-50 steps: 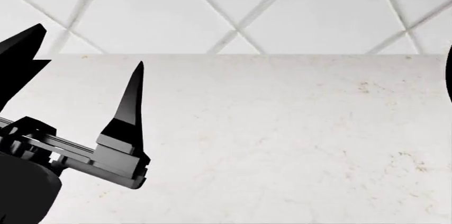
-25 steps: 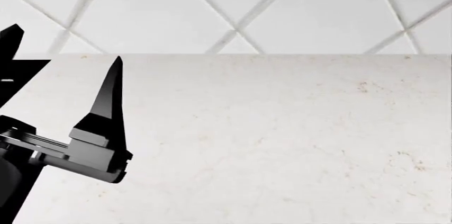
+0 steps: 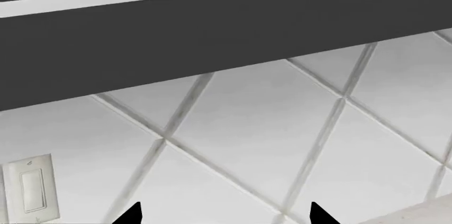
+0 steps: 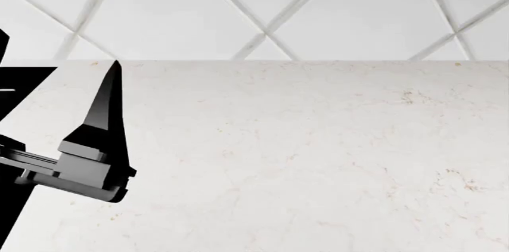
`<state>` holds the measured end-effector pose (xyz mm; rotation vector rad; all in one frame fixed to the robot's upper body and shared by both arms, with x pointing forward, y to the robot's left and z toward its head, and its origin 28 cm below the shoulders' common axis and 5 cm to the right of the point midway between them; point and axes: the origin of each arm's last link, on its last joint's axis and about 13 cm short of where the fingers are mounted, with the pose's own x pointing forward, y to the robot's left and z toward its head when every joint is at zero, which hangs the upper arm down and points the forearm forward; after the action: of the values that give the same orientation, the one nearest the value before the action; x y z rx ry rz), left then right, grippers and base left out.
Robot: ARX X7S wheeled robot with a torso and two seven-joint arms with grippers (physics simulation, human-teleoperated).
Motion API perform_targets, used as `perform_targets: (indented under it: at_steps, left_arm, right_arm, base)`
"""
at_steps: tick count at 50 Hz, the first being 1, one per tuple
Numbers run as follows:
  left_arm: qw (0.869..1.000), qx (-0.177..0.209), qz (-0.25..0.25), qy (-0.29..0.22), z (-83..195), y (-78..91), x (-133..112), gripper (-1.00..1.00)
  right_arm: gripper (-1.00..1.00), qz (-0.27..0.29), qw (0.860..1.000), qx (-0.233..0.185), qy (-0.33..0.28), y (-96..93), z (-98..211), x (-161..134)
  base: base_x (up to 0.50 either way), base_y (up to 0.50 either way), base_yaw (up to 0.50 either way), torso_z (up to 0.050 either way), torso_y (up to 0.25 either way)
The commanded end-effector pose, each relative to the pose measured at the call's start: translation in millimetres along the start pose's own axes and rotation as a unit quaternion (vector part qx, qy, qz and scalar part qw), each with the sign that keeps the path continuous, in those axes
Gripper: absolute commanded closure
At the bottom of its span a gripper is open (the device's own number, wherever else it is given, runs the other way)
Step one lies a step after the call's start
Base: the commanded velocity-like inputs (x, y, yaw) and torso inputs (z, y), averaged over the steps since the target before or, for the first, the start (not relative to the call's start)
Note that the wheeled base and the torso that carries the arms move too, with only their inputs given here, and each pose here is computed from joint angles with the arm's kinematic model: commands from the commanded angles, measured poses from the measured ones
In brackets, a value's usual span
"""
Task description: Pick and place the shaker into the drawer. Then close the cabinet.
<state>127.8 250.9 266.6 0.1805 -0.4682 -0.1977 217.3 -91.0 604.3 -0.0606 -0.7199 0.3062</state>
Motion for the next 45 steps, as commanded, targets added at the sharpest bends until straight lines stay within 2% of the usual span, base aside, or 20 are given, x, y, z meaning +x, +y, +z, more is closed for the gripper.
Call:
perform_targets:
  at_steps: [1, 7, 11, 15, 19, 26, 36, 39, 45]
  left_arm:
    - [1.000, -0.004, 0.004, 0.000, -1, 0.8, 2, -1.00]
    - [1.000, -0.008, 0.004, 0.001, -1, 1.3, 2, -1.00]
    - [1.000, -0.009, 0.008, -0.001, -1, 3.2, 2, -1.00]
    - [1.000, -0.011, 0.011, -0.003, -1, 4.2, 1, -1.00]
    - [1.000, -0.013, 0.013, -0.004, -1, 5.8, 3, -1.00]
    - [1.000, -0.018, 0.013, -0.003, -2, 5.6, 8, -1.00]
    - [1.000, -0.024, 0.012, -0.004, -2, 5.5, 8, -1.00]
    - [1.000, -0.025, 0.013, -0.003, -3, 5.9, 8, -1.00]
    - [1.000, -0.026, 0.014, -0.003, -3, 5.6, 7, -1.00]
  right_arm:
    - [-1.00, 0.072, 0.974, 0.133, 0.170, 15.0, -59, 10]
    - [-1.00, 0.103, 0.970, 0.120, 0.183, 33.5, -63, 9]
    - [-1.00, 0.085, 0.973, 0.105, 0.187, 28.6, -68, 20]
    - [-1.00, 0.059, 0.973, 0.085, 0.205, 21.9, -90, 30]
    - [-1.00, 0.071, 0.967, 0.077, 0.234, 28.7, -108, 32]
    - [-1.00, 0.134, 0.952, 0.099, 0.256, 53.2, -116, 26]
    - [-1.00, 0.190, 0.937, 0.136, 0.262, 77.7, -129, 23]
    - [-1.00, 0.198, 0.934, 0.133, 0.265, 81.0, -134, 25]
    - [-1.00, 0.190, 0.932, 0.127, 0.280, 75.5, -149, 35]
  base:
    - [0.00, 0.00, 0.00, 0.000, 0.000]
    - [0.00, 0.00, 0.00, 0.000, 0.000]
    - [0.00, 0.00, 0.00, 0.000, 0.000]
    - [0.01, 0.00, 0.01, 0.000, 0.000]
    - [0.01, 0.01, 0.01, 0.000, 0.000]
    - [0.00, 0.00, 0.01, 0.000, 0.000]
    - [0.00, 0.00, 0.01, 0.000, 0.000]
    - [0.00, 0.01, 0.01, 0.000, 0.000]
    - [0.01, 0.01, 0.01, 0.000, 0.000]
